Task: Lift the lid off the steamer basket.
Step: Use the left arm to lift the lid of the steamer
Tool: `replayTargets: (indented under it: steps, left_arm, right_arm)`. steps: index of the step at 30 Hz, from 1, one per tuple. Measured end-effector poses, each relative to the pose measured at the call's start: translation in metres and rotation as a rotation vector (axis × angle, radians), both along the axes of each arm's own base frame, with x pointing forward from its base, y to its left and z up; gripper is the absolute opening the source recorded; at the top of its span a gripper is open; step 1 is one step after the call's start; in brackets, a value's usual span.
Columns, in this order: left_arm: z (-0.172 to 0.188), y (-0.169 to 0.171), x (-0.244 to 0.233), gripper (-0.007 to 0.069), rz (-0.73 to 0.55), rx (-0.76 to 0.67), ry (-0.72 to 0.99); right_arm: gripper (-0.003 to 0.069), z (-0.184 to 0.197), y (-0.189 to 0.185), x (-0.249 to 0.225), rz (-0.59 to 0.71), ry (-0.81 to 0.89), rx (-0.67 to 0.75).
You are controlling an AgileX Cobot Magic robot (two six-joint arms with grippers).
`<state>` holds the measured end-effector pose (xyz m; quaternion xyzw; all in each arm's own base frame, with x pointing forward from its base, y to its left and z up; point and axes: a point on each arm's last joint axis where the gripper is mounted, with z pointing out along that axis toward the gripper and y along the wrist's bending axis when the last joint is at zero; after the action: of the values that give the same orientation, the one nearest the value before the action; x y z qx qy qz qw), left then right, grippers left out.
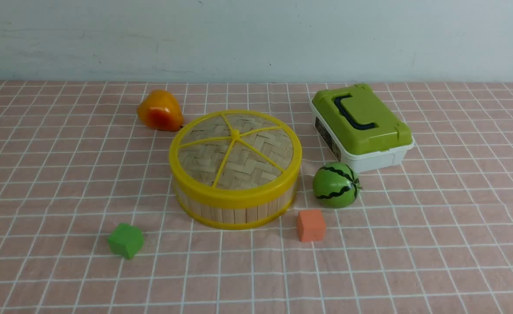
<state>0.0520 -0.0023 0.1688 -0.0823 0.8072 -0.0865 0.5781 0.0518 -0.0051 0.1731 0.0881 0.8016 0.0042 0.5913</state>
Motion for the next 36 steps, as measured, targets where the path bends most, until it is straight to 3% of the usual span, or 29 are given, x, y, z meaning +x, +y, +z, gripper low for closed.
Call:
replayTargets:
  steps: [36]
  left_arm:
    - [0.0,0.0001,0.0,0.0011,0.0,0.004,0.0]
  right_arm:
    - [0.0241,0.0,0.0,0.0,0.0,0.0,0.0]
